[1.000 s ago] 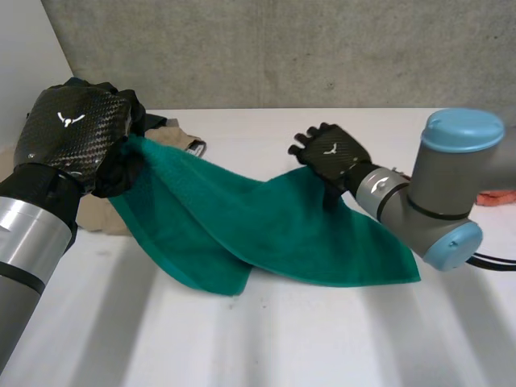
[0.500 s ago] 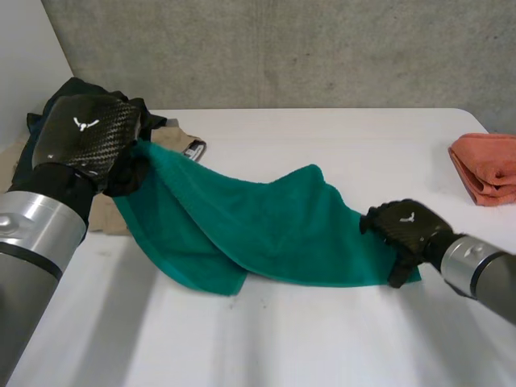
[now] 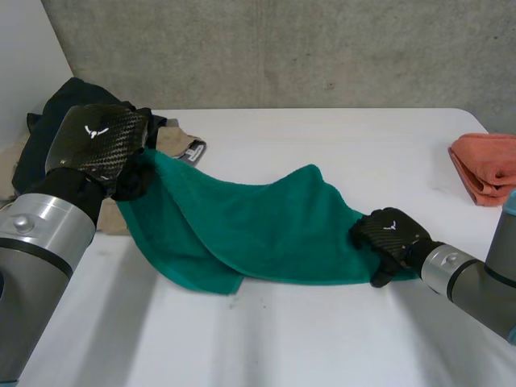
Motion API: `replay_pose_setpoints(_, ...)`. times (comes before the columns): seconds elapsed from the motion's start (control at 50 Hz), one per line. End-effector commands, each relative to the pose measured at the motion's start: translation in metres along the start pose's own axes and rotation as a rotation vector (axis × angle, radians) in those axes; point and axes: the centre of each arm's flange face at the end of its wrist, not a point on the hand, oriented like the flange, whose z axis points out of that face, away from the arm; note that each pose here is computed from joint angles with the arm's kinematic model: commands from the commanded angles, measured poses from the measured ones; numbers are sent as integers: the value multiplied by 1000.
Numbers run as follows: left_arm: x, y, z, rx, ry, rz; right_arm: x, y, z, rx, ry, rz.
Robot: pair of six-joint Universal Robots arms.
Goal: Fold the laundry.
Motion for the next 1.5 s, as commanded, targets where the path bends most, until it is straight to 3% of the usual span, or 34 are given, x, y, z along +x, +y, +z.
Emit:
replay_pose_setpoints(0.02,0,0,0,0,0,-1,4,3,7,-4,5,-3)
replay_pose_setpoints(1.1,0,2,0,-6,-2,-4,15,-20,57,88,42,-66)
replay_pose_setpoints(1.2,0,2,0,-6,-2,-4,27,-27,55,82,104,-68)
replay_pose_setpoints(1.38,-1,0,-1,-2,-3,-4,69,-63,18,112,305,41)
replay_pose_setpoints(1.5,-1,1,-1,-2,-3,-6,65,-52,5,-17,222,285)
